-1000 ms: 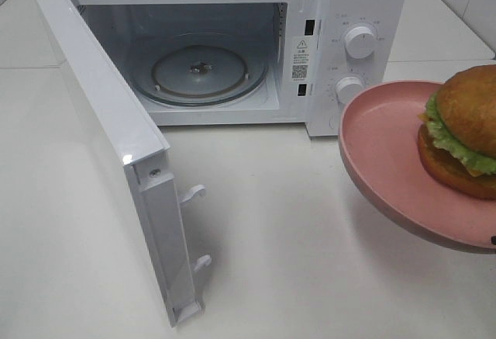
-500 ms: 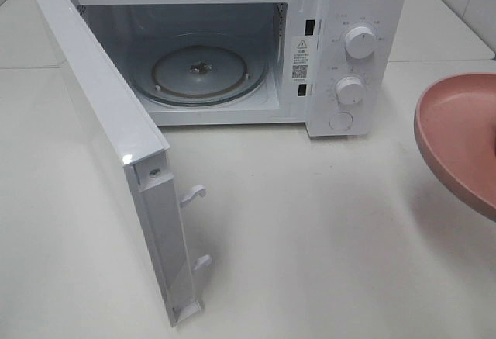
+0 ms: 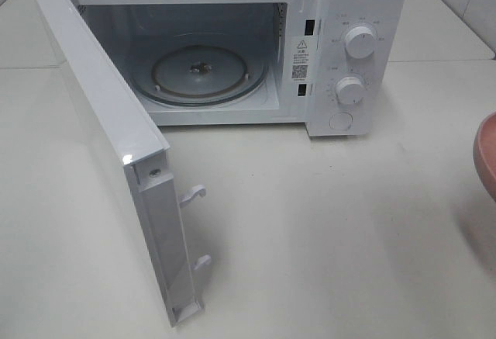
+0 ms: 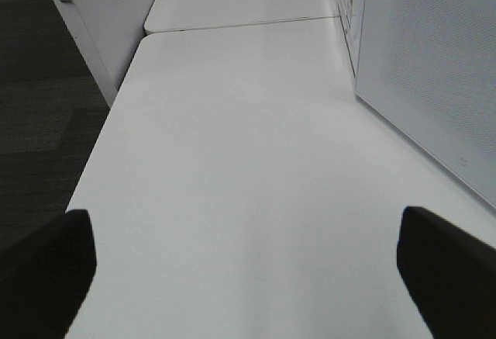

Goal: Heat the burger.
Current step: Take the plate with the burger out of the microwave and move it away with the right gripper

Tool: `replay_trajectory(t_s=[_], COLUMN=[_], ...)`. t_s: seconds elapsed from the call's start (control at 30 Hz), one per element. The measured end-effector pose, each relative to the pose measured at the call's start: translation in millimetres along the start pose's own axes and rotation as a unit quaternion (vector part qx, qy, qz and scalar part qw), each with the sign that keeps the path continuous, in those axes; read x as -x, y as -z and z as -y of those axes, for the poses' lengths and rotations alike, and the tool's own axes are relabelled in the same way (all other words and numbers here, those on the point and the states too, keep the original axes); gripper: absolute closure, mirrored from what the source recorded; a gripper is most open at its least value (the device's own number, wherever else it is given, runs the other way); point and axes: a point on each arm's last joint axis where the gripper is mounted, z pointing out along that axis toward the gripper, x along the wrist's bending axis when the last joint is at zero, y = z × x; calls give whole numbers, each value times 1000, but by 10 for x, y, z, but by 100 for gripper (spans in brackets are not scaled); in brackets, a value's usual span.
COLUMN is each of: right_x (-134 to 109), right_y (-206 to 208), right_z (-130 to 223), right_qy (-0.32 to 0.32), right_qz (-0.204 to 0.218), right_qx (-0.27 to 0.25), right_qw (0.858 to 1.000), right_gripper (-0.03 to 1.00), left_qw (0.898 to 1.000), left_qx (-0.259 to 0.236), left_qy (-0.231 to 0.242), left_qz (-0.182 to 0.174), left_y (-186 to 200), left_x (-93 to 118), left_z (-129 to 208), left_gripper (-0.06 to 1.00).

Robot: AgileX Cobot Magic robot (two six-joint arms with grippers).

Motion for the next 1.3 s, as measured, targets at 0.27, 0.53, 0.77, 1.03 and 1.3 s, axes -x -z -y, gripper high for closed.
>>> replay_trajectory(t_s=[0.27, 0.53, 0.77, 1.03, 1.3], right_x=[4, -19, -45, -35, 24], right_y=[-114, -301, -481, -663, -802], right_z=[-54, -153, -250, -389, -571], right_qy=[-87, -163, -212, -249, -303], right_qz=[-3, -5, 3, 22, 45], right_qx=[-49, -107, -140, -148, -149], right_qw=[995, 981, 967, 957, 940], right_gripper=[92, 92, 92, 92, 92], left_qw=[1000, 1000, 1000, 1000, 1000], left_qx=[0, 0, 0, 0, 0], left_qy=[0, 0, 0, 0, 0], left_qz=[0, 0, 0, 0, 0], left_y=[0, 0, 0, 0, 0], left_x=[0, 0, 0, 0, 0], left_z=[0, 0, 0, 0, 0], left_gripper=[-3, -3, -3, -3, -3])
